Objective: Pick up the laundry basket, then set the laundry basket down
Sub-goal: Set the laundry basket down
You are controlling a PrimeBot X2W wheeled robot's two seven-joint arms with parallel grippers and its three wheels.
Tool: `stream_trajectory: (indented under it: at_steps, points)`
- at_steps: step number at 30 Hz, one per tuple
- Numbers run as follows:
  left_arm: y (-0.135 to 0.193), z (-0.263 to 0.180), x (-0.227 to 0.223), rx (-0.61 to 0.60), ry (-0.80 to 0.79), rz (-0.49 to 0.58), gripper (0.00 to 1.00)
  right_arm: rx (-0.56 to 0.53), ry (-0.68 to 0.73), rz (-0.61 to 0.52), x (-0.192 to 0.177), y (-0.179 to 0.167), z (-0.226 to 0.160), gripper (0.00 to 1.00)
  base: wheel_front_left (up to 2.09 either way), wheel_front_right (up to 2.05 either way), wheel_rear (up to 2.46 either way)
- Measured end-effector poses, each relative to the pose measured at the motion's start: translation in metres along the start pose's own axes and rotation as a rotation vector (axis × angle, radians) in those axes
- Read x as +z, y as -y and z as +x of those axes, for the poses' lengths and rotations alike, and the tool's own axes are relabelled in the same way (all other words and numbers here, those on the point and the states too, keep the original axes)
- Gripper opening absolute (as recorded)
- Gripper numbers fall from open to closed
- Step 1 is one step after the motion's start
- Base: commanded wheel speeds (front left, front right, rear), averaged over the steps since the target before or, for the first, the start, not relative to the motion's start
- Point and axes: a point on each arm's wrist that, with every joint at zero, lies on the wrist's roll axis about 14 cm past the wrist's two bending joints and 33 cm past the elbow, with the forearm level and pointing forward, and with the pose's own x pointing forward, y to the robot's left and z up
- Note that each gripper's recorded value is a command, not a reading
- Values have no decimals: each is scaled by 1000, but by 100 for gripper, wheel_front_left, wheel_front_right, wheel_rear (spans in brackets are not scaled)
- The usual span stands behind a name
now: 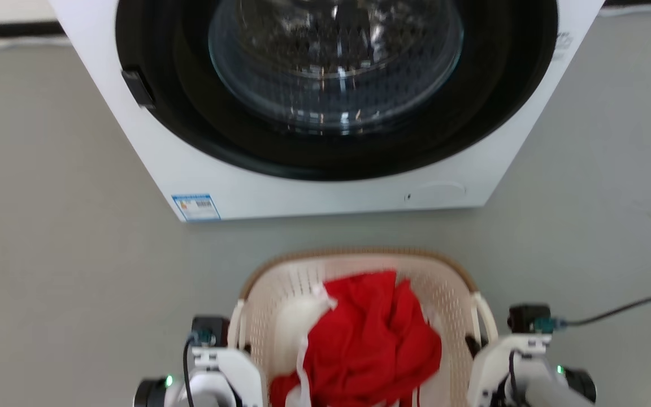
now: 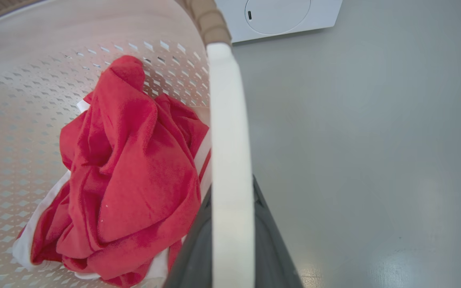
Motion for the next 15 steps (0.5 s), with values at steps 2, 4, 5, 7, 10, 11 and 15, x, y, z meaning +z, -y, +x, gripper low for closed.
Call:
stream_trajectory:
  at_steps: [2,4,5,7,10,11,15]
  points:
    - [-1,9,10,1,9,-4,0,0,13,0,12,1,9,0,0,0,0]
    - [-3,20,19,2,20,-8,0,-1,20,0,22,2,19,0,0,0,0]
    - [-3,25,22,3,20,-10,0,-1,27,-3,27,3,24,0,0,0,0]
    - [-5,36,28,6,21,-15,0,-1,30,-10,35,4,35,0,0,0,0]
    - [-9,53,36,9,16,-19,0,-2,28,-13,44,7,53,0,0,0,0]
    - [-11,66,39,10,11,-18,0,-3,22,-16,49,9,66,0,0,0,0]
    - [-17,91,42,12,-5,-21,0,-9,8,-22,52,15,93,0,0,0,0]
